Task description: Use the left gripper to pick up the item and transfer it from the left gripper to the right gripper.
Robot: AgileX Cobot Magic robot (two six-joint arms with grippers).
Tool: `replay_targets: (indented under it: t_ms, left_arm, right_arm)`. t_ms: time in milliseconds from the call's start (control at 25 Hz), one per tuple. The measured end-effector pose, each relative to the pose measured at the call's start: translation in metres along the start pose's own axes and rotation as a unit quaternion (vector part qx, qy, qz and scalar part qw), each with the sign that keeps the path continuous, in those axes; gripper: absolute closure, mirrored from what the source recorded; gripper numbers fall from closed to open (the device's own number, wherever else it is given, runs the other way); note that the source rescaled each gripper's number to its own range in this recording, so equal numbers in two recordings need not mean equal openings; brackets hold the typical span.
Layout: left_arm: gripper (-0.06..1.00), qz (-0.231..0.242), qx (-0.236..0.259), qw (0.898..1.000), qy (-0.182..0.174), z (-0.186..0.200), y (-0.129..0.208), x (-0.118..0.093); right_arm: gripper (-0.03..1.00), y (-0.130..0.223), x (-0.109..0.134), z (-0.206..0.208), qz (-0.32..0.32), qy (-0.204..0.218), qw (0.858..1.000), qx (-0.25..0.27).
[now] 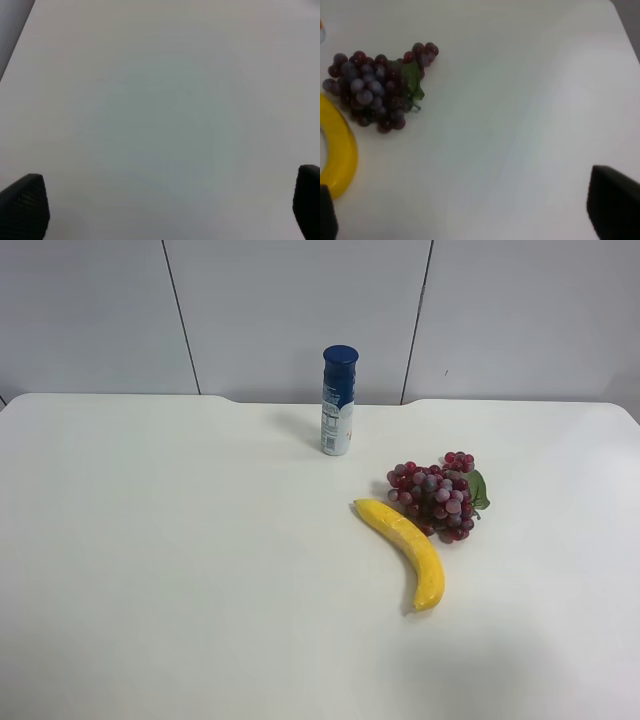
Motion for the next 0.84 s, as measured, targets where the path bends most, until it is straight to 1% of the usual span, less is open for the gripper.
replay_targets:
  t_ms: [840]
  left_arm:
    - [-0.05,0.000,0.000,1.000,0.000,0.0000,0.0000,0.0000]
  right_arm:
    - [-0.03,0.0000,0.0000,0.0000,0.000,0.000,1.000,0.000]
Point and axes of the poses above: a point on each arm's last joint axis where the gripper is mounted, z pointing back along that axis away from the gripper, x along the wrist's bending axis when the last joint is at zero, y = z × x, the point moved 2 cm from there along -z, pointing out along that axis toward the gripper, and after that the axes turned 2 degrees about z, right-handed, at the moved point
